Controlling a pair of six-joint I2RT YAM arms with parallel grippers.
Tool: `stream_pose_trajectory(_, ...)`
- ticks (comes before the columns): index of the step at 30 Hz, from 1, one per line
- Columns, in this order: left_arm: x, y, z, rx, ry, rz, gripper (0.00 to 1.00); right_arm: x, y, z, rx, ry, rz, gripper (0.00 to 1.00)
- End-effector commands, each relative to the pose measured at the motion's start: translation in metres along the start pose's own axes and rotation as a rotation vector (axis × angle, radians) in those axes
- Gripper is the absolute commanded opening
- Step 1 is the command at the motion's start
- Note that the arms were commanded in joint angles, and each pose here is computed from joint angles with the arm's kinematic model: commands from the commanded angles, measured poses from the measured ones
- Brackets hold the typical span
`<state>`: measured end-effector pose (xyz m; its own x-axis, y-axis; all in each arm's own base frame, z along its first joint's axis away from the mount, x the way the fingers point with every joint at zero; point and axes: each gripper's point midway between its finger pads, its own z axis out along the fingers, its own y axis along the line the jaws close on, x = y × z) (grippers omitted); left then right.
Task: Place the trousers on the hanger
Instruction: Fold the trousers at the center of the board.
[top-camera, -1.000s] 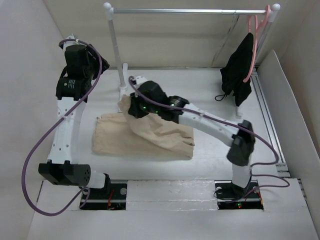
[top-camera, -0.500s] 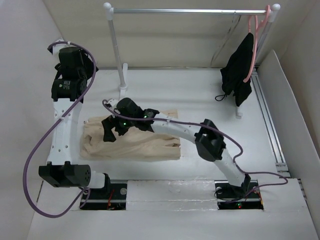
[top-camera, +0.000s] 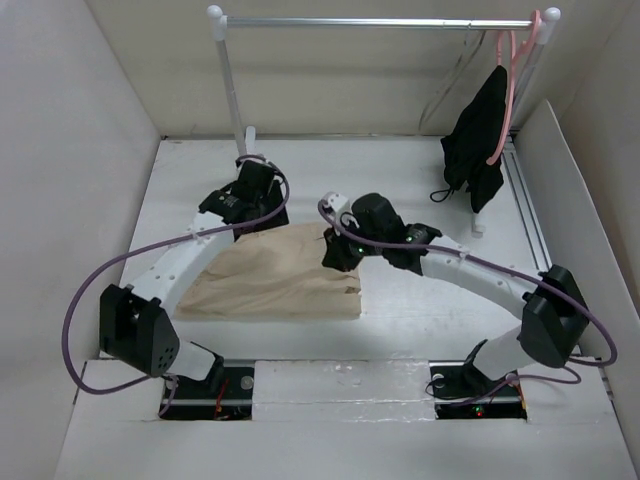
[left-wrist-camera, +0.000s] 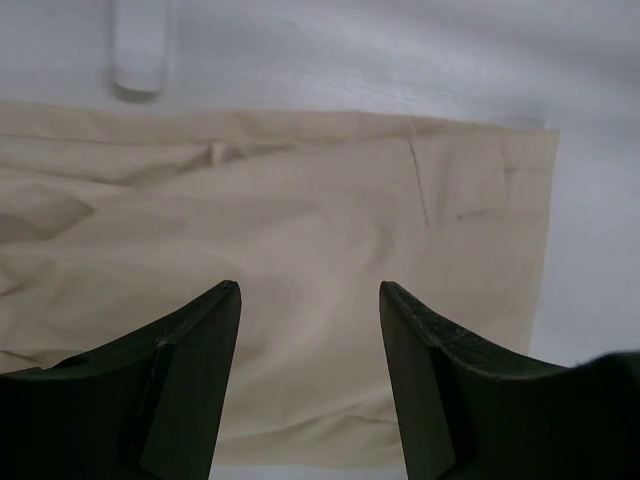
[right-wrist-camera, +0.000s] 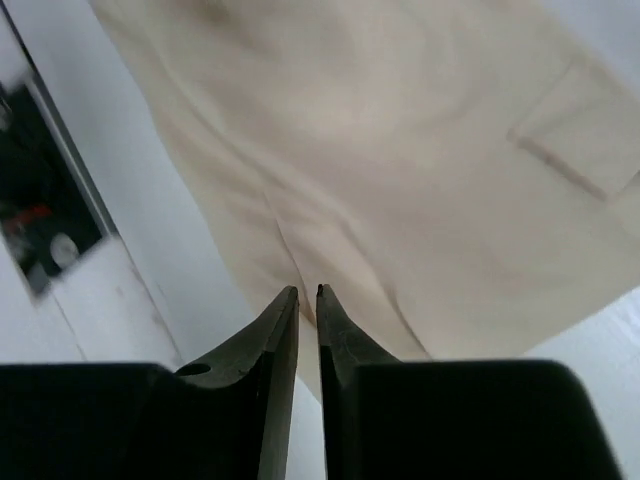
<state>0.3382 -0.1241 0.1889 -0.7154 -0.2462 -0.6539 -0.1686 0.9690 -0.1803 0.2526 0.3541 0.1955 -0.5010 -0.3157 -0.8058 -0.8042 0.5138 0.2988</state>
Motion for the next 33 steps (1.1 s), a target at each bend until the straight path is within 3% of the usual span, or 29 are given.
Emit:
stream_pose_trajectory(1,0.02,-0.026,0.006,0.123,0.062,-0.062,0.53,0.066,-0.015,-0.005,0.041,0.154,-0.042,0.2)
stream_pose_trajectory(2,0.037,-0.022,0.015,0.116,0.102,-0.07,0.53,0.072,-0.02,-0.007,0.048,0.163,-0.038,0.34)
stream_pose_trajectory(3,0.043,-0.024,0.02,0.132,0.109,-0.08,0.53,0.076,-0.024,-0.011,0.055,0.168,-0.044,0.36)
stream_pose_trajectory(7,0.068,-0.046,0.028,0.228,0.197,-0.085,0.52,0.091,-0.041,-0.024,0.095,0.202,-0.045,0.38)
stream_pose_trajectory(11,0.054,-0.112,0.013,0.363,0.174,0.006,0.52,0.116,-0.046,-0.03,0.083,0.232,-0.023,0.38)
stream_pose_trajectory(12,0.06,-0.14,0.021,0.414,0.239,0.049,0.52,0.121,-0.045,-0.029,0.074,0.235,-0.02,0.38)
stream_pose_trajectory(18,0.101,-0.174,0.054,0.454,0.404,0.096,0.52,0.128,-0.055,-0.02,0.088,0.238,-0.017,0.37)
stream_pose_trajectory(25,0.13,-0.179,0.084,0.446,0.501,0.094,0.51,0.121,-0.063,-0.011,0.116,0.206,-0.033,0.37)
stream_pose_trajectory(33,0.138,-0.174,0.093,0.426,0.506,0.083,0.51,0.132,-0.066,-0.003,0.118,0.24,-0.04,0.37)
